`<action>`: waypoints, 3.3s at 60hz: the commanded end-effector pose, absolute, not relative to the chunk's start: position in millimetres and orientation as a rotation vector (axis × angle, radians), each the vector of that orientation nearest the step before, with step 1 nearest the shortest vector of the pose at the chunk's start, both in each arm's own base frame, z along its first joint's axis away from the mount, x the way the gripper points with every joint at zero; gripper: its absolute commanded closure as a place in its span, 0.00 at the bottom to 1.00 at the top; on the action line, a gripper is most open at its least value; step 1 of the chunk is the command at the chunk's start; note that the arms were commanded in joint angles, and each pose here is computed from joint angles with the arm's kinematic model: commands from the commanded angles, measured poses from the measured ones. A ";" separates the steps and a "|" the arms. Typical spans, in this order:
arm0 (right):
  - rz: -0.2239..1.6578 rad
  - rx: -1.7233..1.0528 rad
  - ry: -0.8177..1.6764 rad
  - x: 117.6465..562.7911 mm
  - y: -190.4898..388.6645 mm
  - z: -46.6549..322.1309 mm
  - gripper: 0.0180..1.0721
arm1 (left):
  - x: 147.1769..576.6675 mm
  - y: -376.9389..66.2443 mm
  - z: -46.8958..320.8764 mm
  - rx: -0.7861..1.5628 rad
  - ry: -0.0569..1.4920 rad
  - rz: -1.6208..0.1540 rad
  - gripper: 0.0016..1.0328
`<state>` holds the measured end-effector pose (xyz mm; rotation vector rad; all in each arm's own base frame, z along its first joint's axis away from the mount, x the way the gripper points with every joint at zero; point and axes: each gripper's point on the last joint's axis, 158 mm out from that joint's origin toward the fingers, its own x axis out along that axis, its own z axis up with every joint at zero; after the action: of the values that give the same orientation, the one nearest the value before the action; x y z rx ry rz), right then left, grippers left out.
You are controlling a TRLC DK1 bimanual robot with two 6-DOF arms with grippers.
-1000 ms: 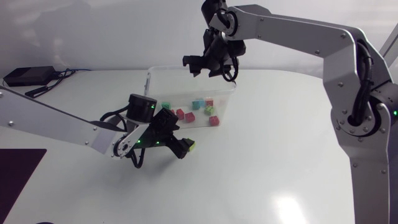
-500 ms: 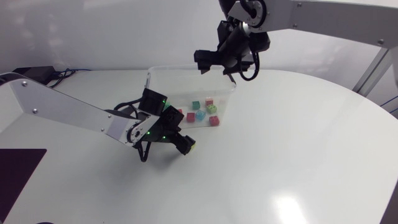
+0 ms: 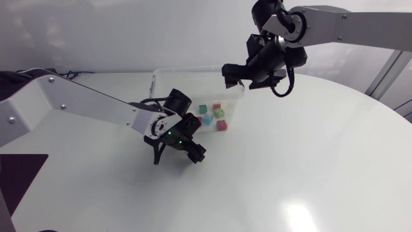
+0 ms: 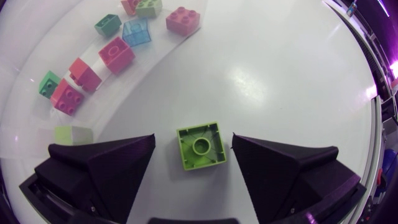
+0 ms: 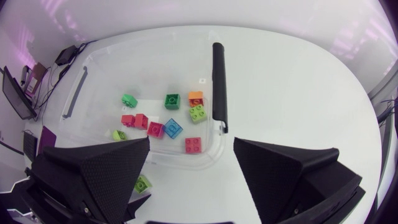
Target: Place the duplo bricks in the container
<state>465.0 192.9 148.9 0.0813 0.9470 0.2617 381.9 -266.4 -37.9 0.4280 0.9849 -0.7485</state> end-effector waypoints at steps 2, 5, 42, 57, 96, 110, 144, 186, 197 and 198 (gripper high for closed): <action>0.268 0.078 0.927 458.8 183.1 155.0 0.07 | 379.4 -275.1 -47.7 0.441 1.019 -0.754 0.43; 0.266 0.081 0.926 457.0 178.6 154.6 0.07 | 378.5 -277.1 -49.0 0.439 1.028 -0.755 0.57; 0.286 0.024 1.005 374.3 143.1 117.5 0.06 | 375.8 -245.4 94.8 0.402 0.882 -0.713 0.86; 0.310 -0.021 1.053 335.8 133.7 91.0 0.06 | 434.0 -224.5 167.8 0.328 0.702 -0.614 0.86; 0.290 -0.158 0.982 285.1 93.1 92.9 0.05 | 539.9 -191.9 134.9 0.320 0.636 -0.417 0.07; 0.233 -0.158 0.884 281.2 65.1 115.9 0.05 | 521.7 -166.6 168.0 0.306 0.593 -0.382 0.04; 0.077 -0.174 0.712 270.3 8.0 138.0 0.05 | 409.5 -64.9 244.7 0.303 0.327 -0.183 0.04; -0.044 -0.182 0.492 250.1 -20.0 151.7 0.05 | 288.9 1.1 252.9 0.287 0.094 -0.003 0.04; -0.044 -0.147 0.404 251.4 -16.4 151.0 0.05 | 277.8 0.3 233.8 0.229 0.087 -0.005 0.04; -0.044 -0.144 0.398 251.5 -16.1 151.0 0.05 | 277.0 0.2 232.3 0.225 0.087 -0.006 0.04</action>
<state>252.1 -17.4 160.5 -0.1618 0.4095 -0.0443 280.2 -0.9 245.9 0.2623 0.0820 -0.0083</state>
